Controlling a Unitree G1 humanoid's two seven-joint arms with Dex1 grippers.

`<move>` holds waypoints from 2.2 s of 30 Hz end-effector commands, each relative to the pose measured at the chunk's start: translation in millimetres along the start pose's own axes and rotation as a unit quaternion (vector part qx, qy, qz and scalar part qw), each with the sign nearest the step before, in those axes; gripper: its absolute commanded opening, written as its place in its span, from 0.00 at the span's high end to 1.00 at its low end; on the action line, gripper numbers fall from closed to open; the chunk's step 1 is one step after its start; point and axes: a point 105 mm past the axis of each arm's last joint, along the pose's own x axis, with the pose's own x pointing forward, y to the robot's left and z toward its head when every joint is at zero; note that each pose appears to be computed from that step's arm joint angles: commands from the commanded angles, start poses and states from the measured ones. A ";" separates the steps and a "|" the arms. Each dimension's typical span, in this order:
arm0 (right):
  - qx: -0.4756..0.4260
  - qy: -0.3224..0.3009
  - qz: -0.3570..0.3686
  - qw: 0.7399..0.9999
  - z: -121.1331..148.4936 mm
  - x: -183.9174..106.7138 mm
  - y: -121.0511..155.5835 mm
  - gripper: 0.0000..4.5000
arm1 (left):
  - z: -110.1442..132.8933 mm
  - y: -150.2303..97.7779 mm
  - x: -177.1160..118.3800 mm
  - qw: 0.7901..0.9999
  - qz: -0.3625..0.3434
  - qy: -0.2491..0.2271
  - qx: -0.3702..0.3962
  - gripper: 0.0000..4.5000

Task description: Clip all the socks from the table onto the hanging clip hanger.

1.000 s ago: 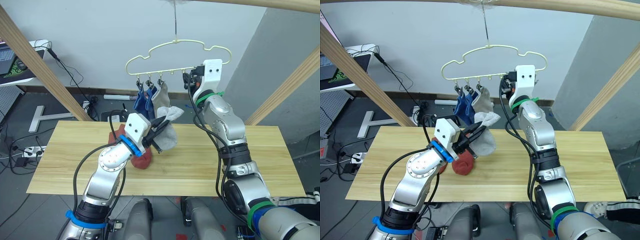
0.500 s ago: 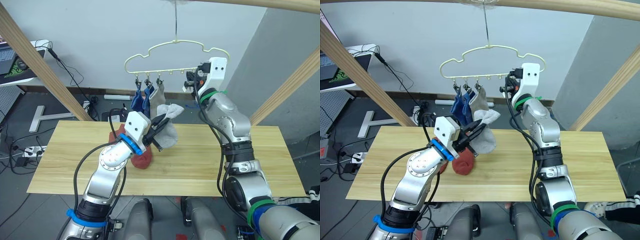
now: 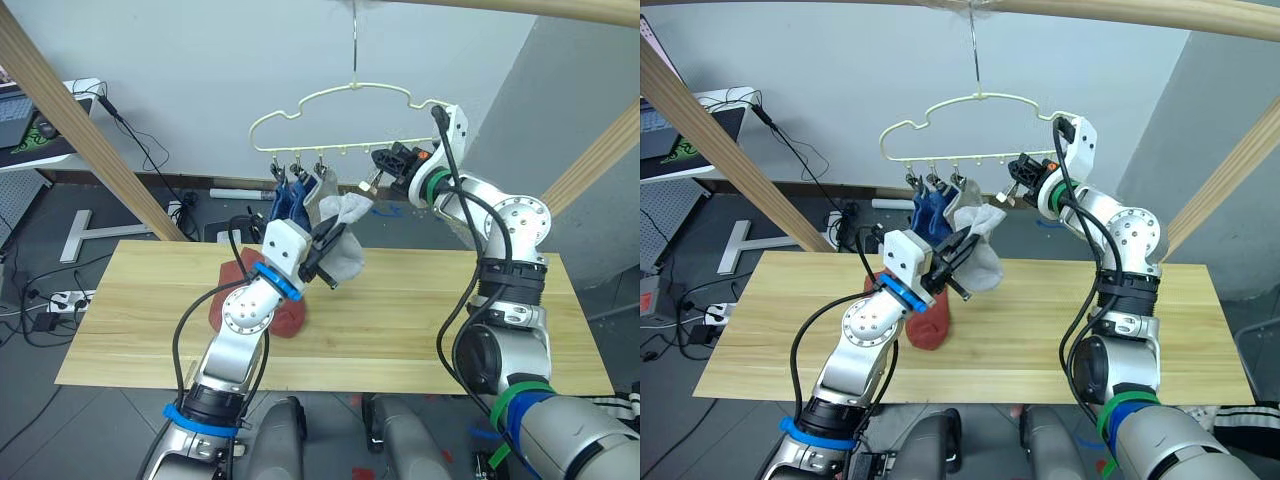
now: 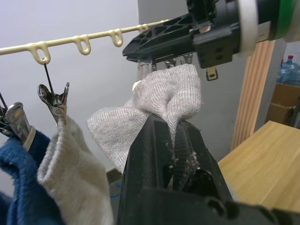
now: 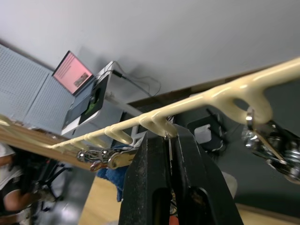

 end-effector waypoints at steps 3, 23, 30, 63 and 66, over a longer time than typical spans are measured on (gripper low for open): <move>0.040 -0.001 0.011 0.999 8.8 -8.3 9.2 0.99 | 14.7 0.6 7.2 0.999 -0.001 -0.035 0.017 1.00; 0.115 0.015 0.010 0.993 6.1 -12.2 20.2 0.99 | 19.7 -10.7 13.9 0.995 -0.030 -0.057 0.070 1.00; 0.114 0.023 0.012 0.993 4.8 -13.1 21.1 0.99 | 19.9 -8.1 20.8 0.992 -0.033 -0.066 0.101 1.00; 0.114 0.001 0.052 0.992 21.5 -26.6 27.3 0.00 | 18.7 -14.1 37.7 0.990 -0.065 -0.079 0.100 1.00; 0.063 -0.001 0.066 0.996 22.3 -44.6 26.6 0.00 | 14.3 -18.1 39.4 0.993 -0.075 -0.069 0.065 1.00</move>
